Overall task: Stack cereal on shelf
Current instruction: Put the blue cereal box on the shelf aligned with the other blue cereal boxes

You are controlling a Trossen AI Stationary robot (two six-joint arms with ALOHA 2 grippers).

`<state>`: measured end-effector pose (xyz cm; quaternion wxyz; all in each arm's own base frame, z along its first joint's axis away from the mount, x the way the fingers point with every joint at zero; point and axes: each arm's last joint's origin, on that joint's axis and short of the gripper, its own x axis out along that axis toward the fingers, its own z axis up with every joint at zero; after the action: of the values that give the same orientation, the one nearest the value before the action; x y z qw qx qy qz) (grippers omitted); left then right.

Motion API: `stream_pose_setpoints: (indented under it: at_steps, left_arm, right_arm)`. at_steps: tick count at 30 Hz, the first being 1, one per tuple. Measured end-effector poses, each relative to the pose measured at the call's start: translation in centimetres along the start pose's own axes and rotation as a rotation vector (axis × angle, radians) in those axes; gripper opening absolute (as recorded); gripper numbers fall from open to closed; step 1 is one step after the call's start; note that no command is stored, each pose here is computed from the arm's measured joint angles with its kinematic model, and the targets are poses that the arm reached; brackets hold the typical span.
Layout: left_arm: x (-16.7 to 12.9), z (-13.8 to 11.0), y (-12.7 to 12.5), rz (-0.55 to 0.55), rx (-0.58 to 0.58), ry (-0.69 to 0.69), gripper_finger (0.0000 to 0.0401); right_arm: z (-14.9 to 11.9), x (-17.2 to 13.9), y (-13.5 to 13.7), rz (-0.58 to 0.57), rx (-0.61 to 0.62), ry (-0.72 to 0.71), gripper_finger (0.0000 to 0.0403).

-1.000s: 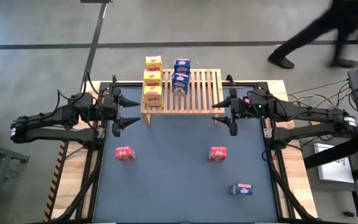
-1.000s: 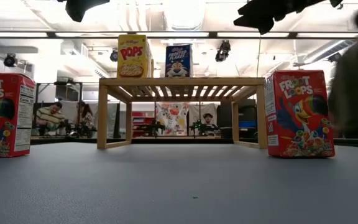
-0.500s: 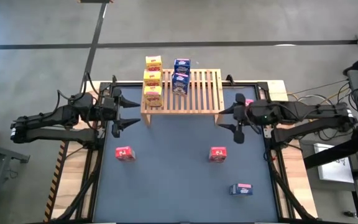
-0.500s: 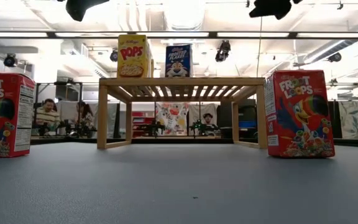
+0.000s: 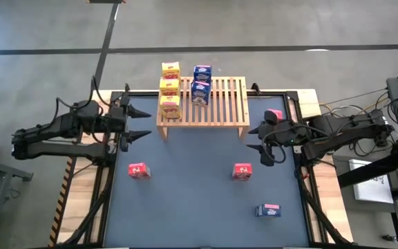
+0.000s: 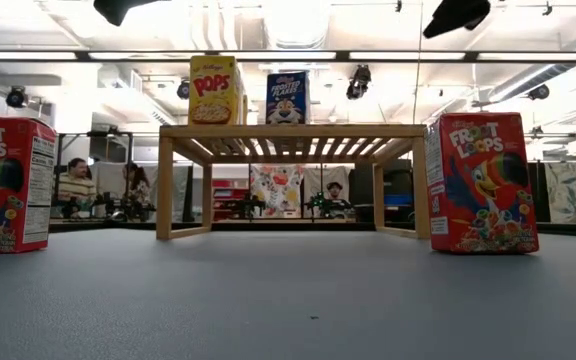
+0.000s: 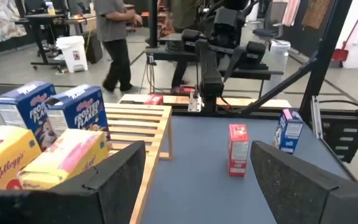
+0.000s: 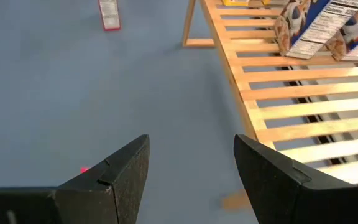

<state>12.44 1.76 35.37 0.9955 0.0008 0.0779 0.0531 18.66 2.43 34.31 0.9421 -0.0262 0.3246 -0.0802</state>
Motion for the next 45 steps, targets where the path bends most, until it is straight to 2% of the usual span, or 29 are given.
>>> stream_pose_setpoints:
  at_steps: [7, 18, 23, 27, 30, 35, 39, 45]
  left_arm:
    - [-0.1, -1.0, 0.0, -0.001, -0.026, 0.108, 0.0275]
    - [0.5, -2.2, -0.1, -0.003, -0.051, 0.238, 0.0275]
    - [1.6, -2.8, -0.4, -0.029, -0.066, 0.307, 0.0275]
    - [2.9, -2.8, -0.9, -0.064, -0.055, 0.305, 0.0275]
    - [4.2, -2.6, -1.6, -0.102, -0.039, 0.282, 0.0275]
    - [6.2, -2.7, -3.1, -0.177, -0.002, 0.270, 0.0275]
    - [7.4, -2.9, -4.5, -0.222, 0.019, 0.262, 0.0275]
    - [9.0, -3.5, -6.1, -0.247, 0.085, 0.268, 0.0275]
  right_arm:
    - [0.0, -0.7, 1.4, 0.013, -0.012, 0.106, 0.0224]
    - [-1.6, 1.8, 2.9, 0.004, -0.052, 0.298, 0.0224]
    - [-2.0, 1.7, 3.7, 0.102, 0.002, 0.410, 0.0224]
    - [-2.2, 0.7, 4.5, 0.103, 0.025, 0.473, 0.0224]
    - [-2.1, -0.1, 5.0, 0.089, 0.033, 0.470, 0.0224]
    - [-1.7, -1.2, 5.2, 0.085, 0.057, 0.453, 0.0224]
    - [-1.8, -1.9, 4.9, 0.080, 0.100, 0.512, 0.0224]
    - [-1.4, -2.5, 5.5, 0.160, 0.181, 0.554, 0.0224]
